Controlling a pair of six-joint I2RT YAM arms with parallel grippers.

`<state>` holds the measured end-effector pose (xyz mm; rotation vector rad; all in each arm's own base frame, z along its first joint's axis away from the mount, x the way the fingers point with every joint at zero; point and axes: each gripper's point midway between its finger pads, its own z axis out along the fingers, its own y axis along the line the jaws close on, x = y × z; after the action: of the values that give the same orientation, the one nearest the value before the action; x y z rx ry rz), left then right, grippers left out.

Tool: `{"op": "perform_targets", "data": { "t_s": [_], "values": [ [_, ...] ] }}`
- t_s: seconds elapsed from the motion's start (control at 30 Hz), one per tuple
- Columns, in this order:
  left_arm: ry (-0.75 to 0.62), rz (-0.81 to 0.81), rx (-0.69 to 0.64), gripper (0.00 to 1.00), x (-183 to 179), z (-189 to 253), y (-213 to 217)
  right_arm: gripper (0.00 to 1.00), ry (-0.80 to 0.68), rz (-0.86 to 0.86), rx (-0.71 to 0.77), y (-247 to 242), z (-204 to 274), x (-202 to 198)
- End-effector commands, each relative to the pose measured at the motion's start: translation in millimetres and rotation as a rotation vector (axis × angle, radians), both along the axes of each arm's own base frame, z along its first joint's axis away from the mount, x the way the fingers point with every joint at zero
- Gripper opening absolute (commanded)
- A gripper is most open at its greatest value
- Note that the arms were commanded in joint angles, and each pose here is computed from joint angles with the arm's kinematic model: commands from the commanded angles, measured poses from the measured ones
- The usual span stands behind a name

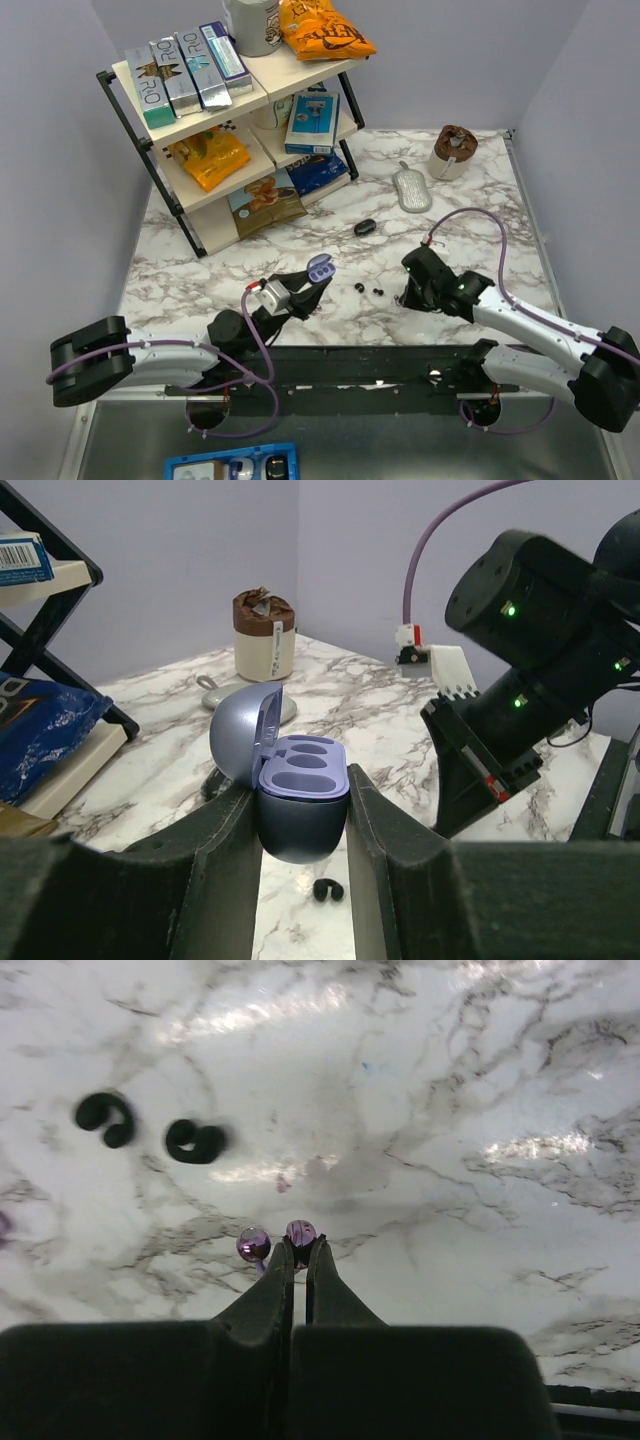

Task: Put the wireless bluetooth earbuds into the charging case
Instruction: Pick up the earbud from the center of the board, then place the earbud at the center of the board.

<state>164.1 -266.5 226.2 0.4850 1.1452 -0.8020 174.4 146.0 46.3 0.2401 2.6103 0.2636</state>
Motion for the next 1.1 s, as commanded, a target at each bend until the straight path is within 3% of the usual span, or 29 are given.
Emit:
{"op": "perform_targets", "data": {
  "t_s": [0.0, 0.23, 0.47, 0.73, 1.0, 1.07],
  "values": [
    [-0.003, 0.009, -0.046, 0.0, -1, 12, 6, 0.01, -0.137, -0.035, 0.136, 27, 53, 31],
    [-0.001, 0.061, -0.051, 0.0, 5, 16, 14, 0.01, -0.149, -0.234, 0.208, 48, 76, 101],
    [0.009, 0.077, -0.052, 0.0, 5, 15, 19, 0.01, -0.085, -0.241, 0.091, 52, 44, 147],
    [0.018, 0.089, -0.023, 0.0, 7, 4, 22, 0.01, -0.103, -0.103, 0.025, 52, 39, 148],
    [0.032, 0.075, -0.015, 0.0, 7, -1, 14, 0.01, 0.007, -0.024, -0.056, 50, 0, 138],
    [0.036, 0.074, -0.011, 0.0, 7, -2, 13, 0.06, 0.016, -0.019, -0.055, 51, -5, 136]
  ]
}}
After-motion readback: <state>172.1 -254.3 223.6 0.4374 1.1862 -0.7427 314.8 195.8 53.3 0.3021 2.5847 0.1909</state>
